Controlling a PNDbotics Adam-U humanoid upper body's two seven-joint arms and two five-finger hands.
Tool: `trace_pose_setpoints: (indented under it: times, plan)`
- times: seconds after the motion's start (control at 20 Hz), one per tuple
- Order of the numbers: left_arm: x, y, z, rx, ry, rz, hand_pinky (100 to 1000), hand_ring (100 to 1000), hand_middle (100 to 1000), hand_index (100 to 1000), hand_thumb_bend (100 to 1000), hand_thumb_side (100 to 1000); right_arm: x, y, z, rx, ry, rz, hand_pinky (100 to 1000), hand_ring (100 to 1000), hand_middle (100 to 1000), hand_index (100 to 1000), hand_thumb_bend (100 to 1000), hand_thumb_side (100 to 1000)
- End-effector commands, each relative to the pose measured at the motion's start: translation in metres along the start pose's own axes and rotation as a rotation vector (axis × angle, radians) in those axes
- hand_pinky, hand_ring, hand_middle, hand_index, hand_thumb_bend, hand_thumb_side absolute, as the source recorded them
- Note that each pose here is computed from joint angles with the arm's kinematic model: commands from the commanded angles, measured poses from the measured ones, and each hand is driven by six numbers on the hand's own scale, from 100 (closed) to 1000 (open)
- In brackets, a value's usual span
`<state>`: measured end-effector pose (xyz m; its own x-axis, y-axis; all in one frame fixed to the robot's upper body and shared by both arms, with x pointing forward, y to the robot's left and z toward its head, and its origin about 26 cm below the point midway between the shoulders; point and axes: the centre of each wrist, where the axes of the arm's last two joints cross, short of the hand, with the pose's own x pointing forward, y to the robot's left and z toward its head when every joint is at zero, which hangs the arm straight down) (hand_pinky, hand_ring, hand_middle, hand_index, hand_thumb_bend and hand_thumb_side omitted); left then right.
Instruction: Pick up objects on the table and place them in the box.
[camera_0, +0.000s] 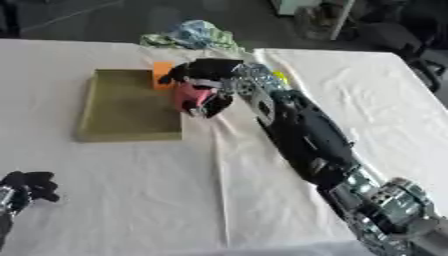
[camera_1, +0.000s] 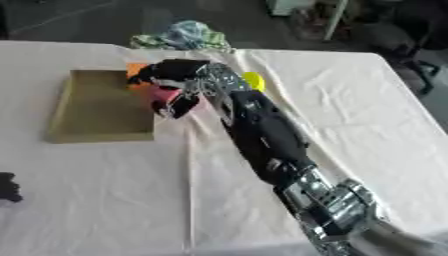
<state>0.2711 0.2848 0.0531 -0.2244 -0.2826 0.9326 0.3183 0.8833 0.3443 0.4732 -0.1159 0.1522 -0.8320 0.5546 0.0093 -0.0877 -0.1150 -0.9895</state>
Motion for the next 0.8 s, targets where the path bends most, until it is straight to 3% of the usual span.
trace_pose_setpoints:
  times: [0.05,0.4,0.6,0.7,0.8]
  plan:
    - [0.008,0.003,-0.004,-0.017,-0.029,-0.017,798,574,576,735,100,1000,0.004,-0.019,-0.006,-0.039,0.017,0.026,660,610,870,990,100,100]
    - [0.008,0.005,-0.003,-0.014,-0.026,-0.023,798,573,575,736,100,1000,0.012,-0.003,-0.016,0.027,0.036,0.054,728,738,890,1000,100,117]
    - [0.007,0.002,-0.004,-0.025,-0.023,-0.017,798,573,575,736,100,1000,0.012,0.007,-0.017,0.06,0.062,0.103,755,785,904,1000,148,130]
    - [0.007,0.002,-0.004,-0.027,-0.024,-0.017,799,573,575,736,100,1000,0.013,0.008,-0.017,0.049,0.077,0.13,764,804,907,1000,155,171]
    - [0.007,0.003,-0.004,-0.024,-0.024,-0.02,799,573,575,736,100,1000,0.012,0.01,-0.017,0.032,0.083,0.144,770,822,908,1000,165,300]
